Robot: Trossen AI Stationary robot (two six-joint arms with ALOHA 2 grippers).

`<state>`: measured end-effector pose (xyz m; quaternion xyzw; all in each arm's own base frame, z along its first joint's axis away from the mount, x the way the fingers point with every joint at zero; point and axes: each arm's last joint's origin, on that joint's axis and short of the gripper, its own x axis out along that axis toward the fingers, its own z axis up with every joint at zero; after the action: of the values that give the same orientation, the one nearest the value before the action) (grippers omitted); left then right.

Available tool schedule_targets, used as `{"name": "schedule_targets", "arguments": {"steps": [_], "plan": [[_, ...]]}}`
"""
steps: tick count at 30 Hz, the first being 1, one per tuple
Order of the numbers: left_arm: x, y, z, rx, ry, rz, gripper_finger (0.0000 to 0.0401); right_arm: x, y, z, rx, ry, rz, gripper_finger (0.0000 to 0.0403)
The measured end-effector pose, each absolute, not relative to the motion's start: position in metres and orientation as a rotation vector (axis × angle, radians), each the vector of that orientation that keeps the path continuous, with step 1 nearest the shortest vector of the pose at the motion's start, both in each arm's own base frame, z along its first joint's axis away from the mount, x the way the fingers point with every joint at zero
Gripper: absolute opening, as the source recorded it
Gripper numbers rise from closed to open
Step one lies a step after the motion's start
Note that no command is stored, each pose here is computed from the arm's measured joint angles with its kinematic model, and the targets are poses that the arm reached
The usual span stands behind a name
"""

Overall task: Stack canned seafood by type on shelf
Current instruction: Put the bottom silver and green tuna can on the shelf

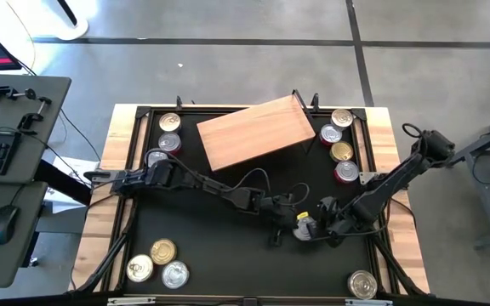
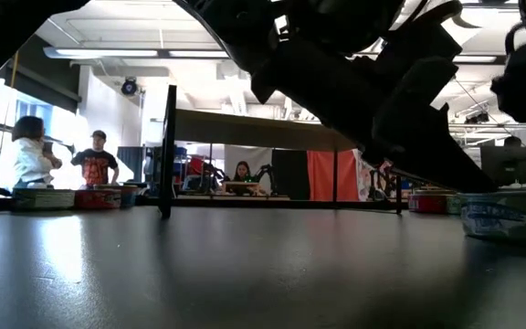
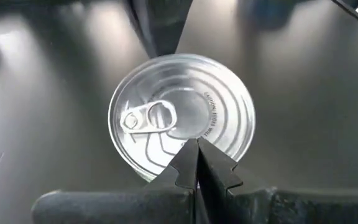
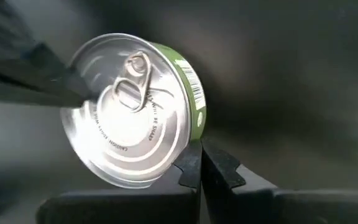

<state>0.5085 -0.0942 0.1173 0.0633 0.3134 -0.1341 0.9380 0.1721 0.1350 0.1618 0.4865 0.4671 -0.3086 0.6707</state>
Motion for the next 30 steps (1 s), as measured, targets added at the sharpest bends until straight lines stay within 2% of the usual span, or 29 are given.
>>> {"name": "schedule_targets", "arguments": {"steps": [13, 20, 24, 30], "plan": [[0.497, -0.091, 0.114, 0.086, 0.799, -0.234, 0.0, 0.194, 0.151, 0.208, 1.12, 0.922, -0.574, 0.0], [0.494, -0.086, 0.122, 0.111, 0.824, -0.233, 0.0, 0.196, 0.151, 0.212, 1.099, 0.895, -0.57, 0.0], [0.484, -0.074, 0.13, 0.143, 0.933, -0.215, 0.0, 0.196, 0.15, 0.229, 1.008, 0.861, -0.529, 0.0], [0.462, -0.045, 0.158, 0.167, 1.046, -0.184, 0.0, 0.207, 0.149, 0.276, 0.715, 0.795, -0.342, 0.0]]}}
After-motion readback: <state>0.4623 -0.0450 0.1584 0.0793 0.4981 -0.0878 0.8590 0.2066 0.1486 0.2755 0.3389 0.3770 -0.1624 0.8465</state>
